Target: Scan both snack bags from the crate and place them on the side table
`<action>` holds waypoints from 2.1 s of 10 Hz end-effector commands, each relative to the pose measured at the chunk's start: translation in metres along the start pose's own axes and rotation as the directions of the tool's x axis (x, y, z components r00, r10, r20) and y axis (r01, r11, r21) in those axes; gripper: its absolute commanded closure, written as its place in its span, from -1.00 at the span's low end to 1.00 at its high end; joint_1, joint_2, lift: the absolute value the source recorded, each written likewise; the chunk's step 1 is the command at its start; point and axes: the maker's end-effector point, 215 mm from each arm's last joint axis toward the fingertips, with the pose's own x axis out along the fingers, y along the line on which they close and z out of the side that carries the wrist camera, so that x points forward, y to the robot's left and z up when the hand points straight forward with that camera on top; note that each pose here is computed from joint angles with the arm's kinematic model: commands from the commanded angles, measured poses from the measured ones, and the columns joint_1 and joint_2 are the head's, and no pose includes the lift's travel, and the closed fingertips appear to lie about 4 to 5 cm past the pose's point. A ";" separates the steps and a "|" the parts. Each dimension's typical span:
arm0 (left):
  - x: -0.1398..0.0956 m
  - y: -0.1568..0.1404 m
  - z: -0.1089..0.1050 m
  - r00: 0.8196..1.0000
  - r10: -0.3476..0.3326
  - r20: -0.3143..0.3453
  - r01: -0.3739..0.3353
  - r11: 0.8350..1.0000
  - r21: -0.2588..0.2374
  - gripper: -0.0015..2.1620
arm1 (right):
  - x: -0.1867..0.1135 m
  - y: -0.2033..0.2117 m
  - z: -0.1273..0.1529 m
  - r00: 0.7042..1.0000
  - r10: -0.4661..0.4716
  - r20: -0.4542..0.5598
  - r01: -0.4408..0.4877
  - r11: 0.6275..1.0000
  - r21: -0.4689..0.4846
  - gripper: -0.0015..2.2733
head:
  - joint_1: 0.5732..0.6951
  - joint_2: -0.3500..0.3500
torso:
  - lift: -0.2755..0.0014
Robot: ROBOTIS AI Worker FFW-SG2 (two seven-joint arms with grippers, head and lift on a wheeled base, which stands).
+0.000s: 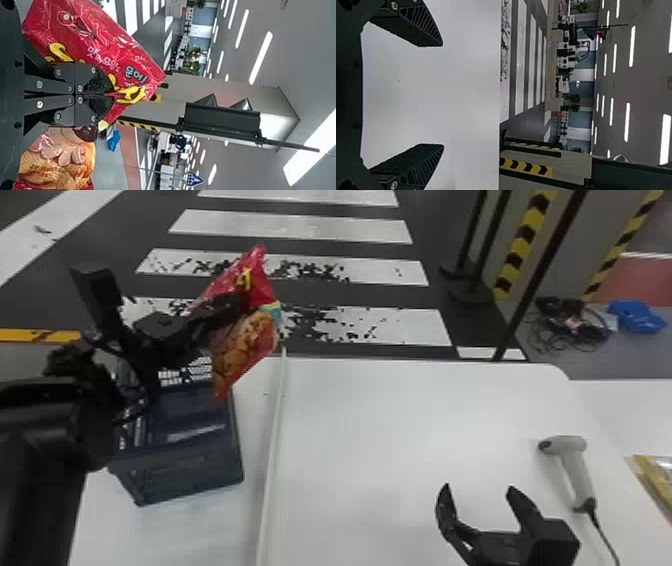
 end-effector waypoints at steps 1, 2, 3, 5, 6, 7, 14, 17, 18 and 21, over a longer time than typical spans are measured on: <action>0.016 -0.028 0.003 0.999 -0.040 0.008 0.040 0.998 -0.037 0.98 | -0.001 -0.005 0.001 1.000 -0.010 0.002 0.010 1.000 0.002 -0.93 | 1.00 -0.21 | 0.30; 0.029 -0.051 -0.004 0.998 -0.070 0.000 0.070 0.995 -0.073 0.98 | -0.001 -0.011 0.002 1.000 -0.020 0.003 0.020 1.000 0.003 -0.92 | 1.00 -0.28 | 0.30; 0.042 -0.074 -0.008 0.995 -0.102 0.004 0.102 0.991 -0.088 0.98 | 0.000 -0.022 0.009 0.999 -0.039 0.017 0.039 0.999 0.005 -0.93 | 1.00 -0.37 | 0.30; 0.058 -0.108 -0.030 0.986 -0.149 -0.071 0.145 0.988 -0.054 0.98 | -0.001 -0.045 0.026 0.996 -0.075 0.047 0.075 0.997 0.011 -0.92 | 1.00 -0.55 | 0.30; 0.063 -0.121 -0.044 0.981 -0.161 -0.111 0.158 0.987 -0.032 0.98 | -0.002 -0.051 0.031 0.995 -0.085 0.055 0.084 0.996 0.012 -0.92 | 1.00 -0.67 | 0.30; 0.067 -0.134 -0.062 0.974 -0.172 -0.148 0.171 0.985 -0.020 0.98 | -0.002 -0.056 0.037 0.993 -0.093 0.068 0.092 0.995 0.027 -0.92 | 1.00 -0.76 | 0.30; 0.077 -0.233 -0.188 0.904 -0.246 -0.350 0.231 0.969 -0.085 0.98 | -0.005 -0.070 0.069 0.983 -0.116 0.139 0.106 0.991 0.076 -0.92 | 1.00 -1.00 | 0.30; 0.073 -0.282 -0.240 0.863 -0.287 -0.417 0.271 0.958 -0.097 0.98 | -0.004 -0.073 0.067 0.984 -0.119 0.130 0.110 0.991 0.074 -0.92 | 1.00 -1.00 | 0.30; 0.072 -0.291 -0.250 0.851 -0.290 -0.438 0.282 0.956 -0.084 0.83 | -0.004 -0.073 0.067 0.984 -0.119 0.130 0.110 0.991 0.075 -0.92 | 1.00 -1.00 | 0.30; 0.080 -0.284 -0.242 0.879 -0.231 -0.417 0.246 0.969 -0.019 -1.00 | -0.005 -0.072 0.066 0.985 -0.118 0.126 0.109 0.991 0.075 -0.92 | 1.00 -1.00 | 0.30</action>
